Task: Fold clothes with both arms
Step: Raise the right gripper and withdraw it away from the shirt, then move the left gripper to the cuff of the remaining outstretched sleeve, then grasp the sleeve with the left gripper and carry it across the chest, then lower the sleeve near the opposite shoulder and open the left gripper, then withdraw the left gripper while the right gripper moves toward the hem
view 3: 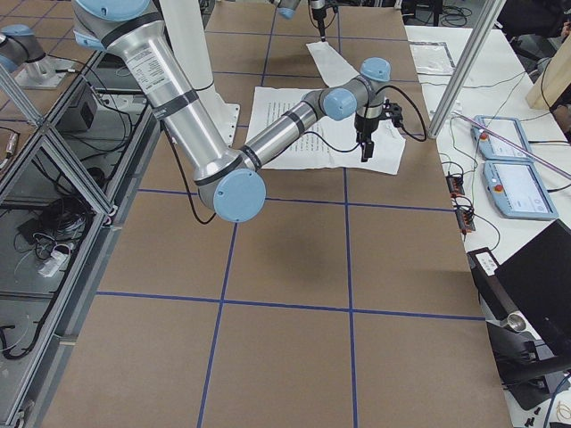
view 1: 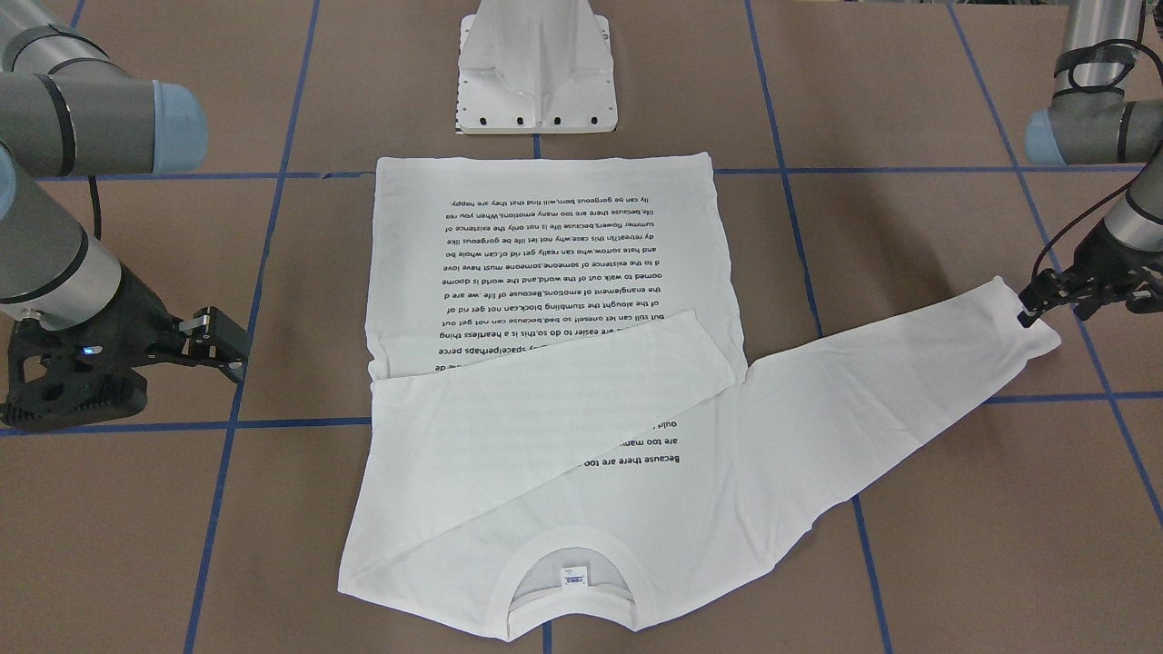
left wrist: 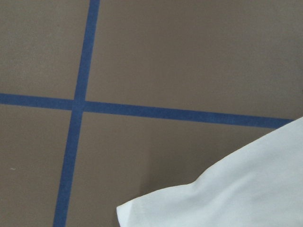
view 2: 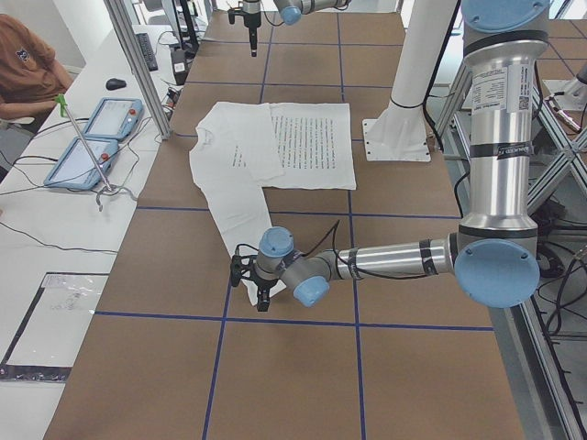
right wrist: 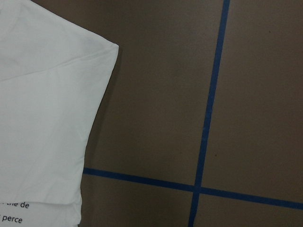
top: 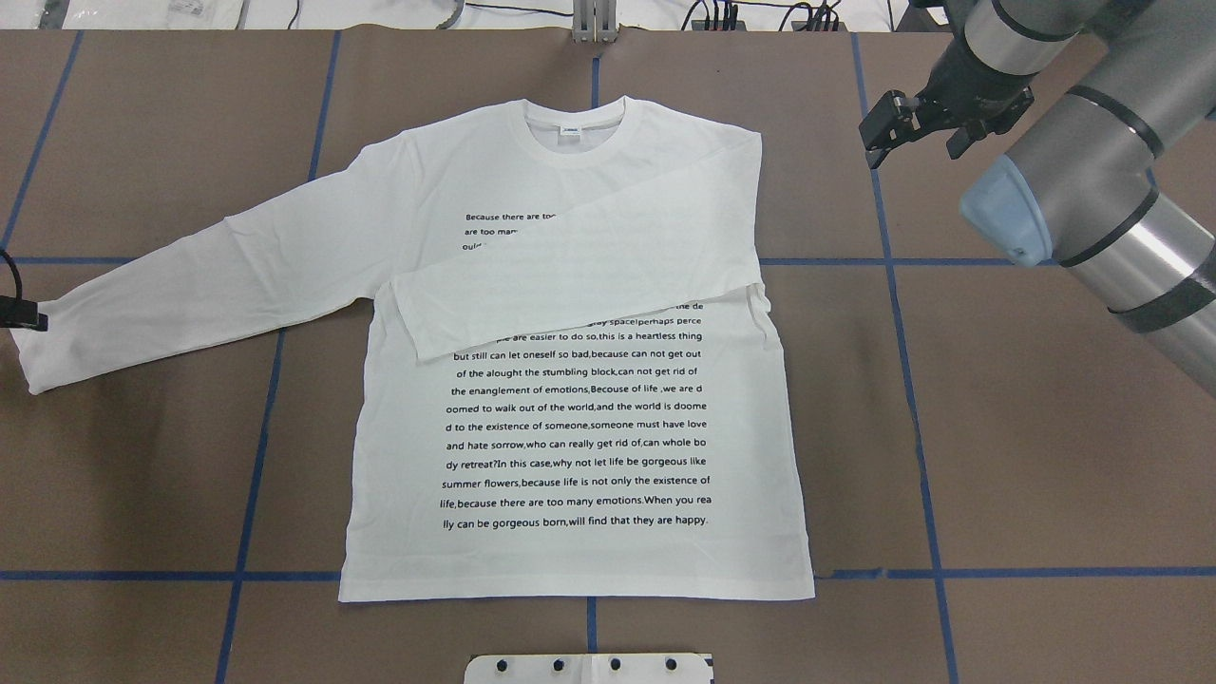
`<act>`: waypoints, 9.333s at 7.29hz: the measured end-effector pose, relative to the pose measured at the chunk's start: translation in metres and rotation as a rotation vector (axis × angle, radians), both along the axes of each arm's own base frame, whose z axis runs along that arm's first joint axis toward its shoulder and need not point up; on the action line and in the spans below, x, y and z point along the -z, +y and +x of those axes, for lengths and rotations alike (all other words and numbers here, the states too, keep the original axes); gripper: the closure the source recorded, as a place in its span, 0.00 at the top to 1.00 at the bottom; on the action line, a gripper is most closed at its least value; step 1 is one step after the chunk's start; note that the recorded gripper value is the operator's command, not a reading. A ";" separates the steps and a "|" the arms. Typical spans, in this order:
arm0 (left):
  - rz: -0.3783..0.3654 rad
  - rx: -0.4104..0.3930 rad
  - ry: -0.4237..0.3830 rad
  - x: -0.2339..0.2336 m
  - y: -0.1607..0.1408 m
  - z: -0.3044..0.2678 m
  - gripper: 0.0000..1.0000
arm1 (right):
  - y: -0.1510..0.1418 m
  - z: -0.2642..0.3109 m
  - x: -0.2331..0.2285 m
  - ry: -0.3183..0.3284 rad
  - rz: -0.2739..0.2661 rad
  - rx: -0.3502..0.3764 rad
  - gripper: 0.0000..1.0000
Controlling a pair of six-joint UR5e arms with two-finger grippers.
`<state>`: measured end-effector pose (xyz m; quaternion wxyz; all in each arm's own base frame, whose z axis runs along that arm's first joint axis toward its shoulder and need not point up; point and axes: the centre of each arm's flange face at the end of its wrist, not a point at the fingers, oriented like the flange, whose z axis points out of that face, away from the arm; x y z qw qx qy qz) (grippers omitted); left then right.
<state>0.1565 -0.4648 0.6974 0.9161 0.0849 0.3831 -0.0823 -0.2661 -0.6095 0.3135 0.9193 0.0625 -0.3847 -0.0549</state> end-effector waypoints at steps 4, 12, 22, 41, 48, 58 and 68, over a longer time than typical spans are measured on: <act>-0.001 -0.035 0.002 -0.009 0.009 0.016 0.70 | 0.003 0.003 0.001 -0.010 0.000 0.001 1.00; 0.022 -0.032 0.016 0.008 0.006 0.018 0.00 | 0.007 0.004 0.004 -0.019 0.000 0.001 1.00; 0.012 -0.019 0.059 0.344 -0.151 0.119 0.00 | 0.056 0.062 -0.058 0.007 -0.013 -0.007 1.00; 0.120 -0.211 0.310 0.639 -0.062 0.471 0.00 | 0.049 0.066 -0.088 0.045 -0.047 -0.014 1.00; 0.219 -0.099 0.424 0.609 -0.085 0.492 0.00 | 0.031 0.056 -0.093 0.056 -0.066 -0.013 1.00; 0.250 -0.076 0.451 0.614 -0.096 0.480 1.00 | 0.019 0.050 -0.105 0.027 -0.034 -0.018 1.00; 0.246 -0.202 0.185 0.395 0.030 0.209 1.00 | 0.246 -0.129 0.021 -0.074 -0.173 -0.155 1.00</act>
